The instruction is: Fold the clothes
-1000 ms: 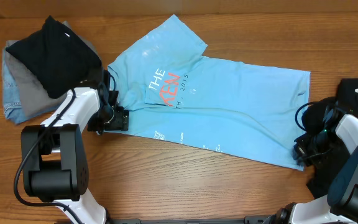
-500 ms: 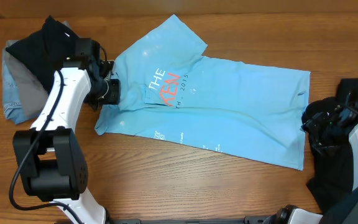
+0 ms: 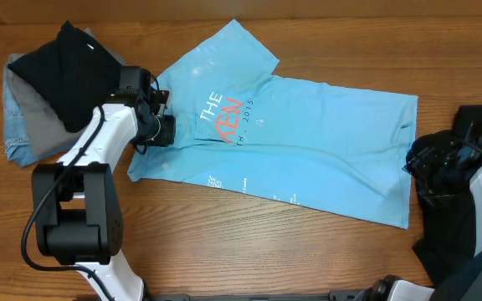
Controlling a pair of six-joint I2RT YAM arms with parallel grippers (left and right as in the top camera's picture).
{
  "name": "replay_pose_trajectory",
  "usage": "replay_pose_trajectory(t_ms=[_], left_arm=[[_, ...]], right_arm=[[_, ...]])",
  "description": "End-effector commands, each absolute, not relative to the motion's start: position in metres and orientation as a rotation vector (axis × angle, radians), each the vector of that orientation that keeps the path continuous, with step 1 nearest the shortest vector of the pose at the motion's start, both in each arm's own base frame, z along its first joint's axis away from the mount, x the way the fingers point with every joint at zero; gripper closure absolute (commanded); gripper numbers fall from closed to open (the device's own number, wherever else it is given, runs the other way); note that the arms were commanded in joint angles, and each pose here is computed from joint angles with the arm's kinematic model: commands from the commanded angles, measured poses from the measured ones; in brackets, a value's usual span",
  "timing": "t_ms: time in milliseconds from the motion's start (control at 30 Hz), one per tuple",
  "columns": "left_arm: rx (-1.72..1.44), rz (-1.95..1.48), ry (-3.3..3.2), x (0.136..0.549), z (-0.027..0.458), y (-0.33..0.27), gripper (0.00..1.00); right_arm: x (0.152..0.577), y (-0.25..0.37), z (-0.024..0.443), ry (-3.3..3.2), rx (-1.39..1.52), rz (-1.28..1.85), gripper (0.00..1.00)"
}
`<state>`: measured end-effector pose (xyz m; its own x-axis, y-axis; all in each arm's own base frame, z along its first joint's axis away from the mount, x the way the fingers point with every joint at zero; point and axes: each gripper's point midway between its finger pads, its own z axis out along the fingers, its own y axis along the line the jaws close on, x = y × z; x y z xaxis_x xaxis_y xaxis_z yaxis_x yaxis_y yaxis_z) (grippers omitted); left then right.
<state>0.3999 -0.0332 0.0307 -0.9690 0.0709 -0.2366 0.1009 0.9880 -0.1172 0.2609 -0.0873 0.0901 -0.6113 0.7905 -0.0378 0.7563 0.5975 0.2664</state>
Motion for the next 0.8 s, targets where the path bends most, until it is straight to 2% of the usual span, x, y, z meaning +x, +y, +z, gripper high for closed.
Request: replay_pose_trajectory(t_ms=[0, 67, 267, 367, 433, 533, 633, 767], left_arm=[[0.137, -0.176, 2.908, 0.4, 0.021, -0.033, 0.96], [0.138, -0.172, 2.886, 0.406, 0.025, -0.032, 0.96], [0.132, -0.159, 2.69, 0.461, 0.069, -0.032, 0.96], [0.128, -0.133, 2.613, 0.479, 0.081, -0.03, 0.87], [0.122, -0.108, 2.595, 0.484, 0.083, -0.027, 0.34], [0.091, 0.008, 2.63, 0.478, 0.079, -0.012, 0.05], [0.071, 0.121, 2.723, 0.457, 0.069, 0.003, 0.0], [0.079, 0.149, 2.858, 0.426, 0.058, 0.007, 0.03]], right_arm=[[0.267, -0.09, 0.097, 2.645, 1.276, 0.339, 0.38], [0.267, -0.09, 0.097, 2.645, 1.276, 0.339, 0.38], [0.269, -0.091, 0.098, 2.64, 1.272, 0.339, 0.38], [0.269, -0.091, 0.098, 2.639, 1.271, 0.339, 0.38], [0.269, -0.091, 0.098, 2.64, 1.272, 0.339, 0.38], [0.269, -0.091, 0.098, 2.64, 1.272, 0.339, 0.38], [0.269, -0.091, 0.098, 2.64, 1.271, 0.339, 0.37], [0.269, -0.091, 0.097, 2.64, 1.271, 0.339, 0.37]])
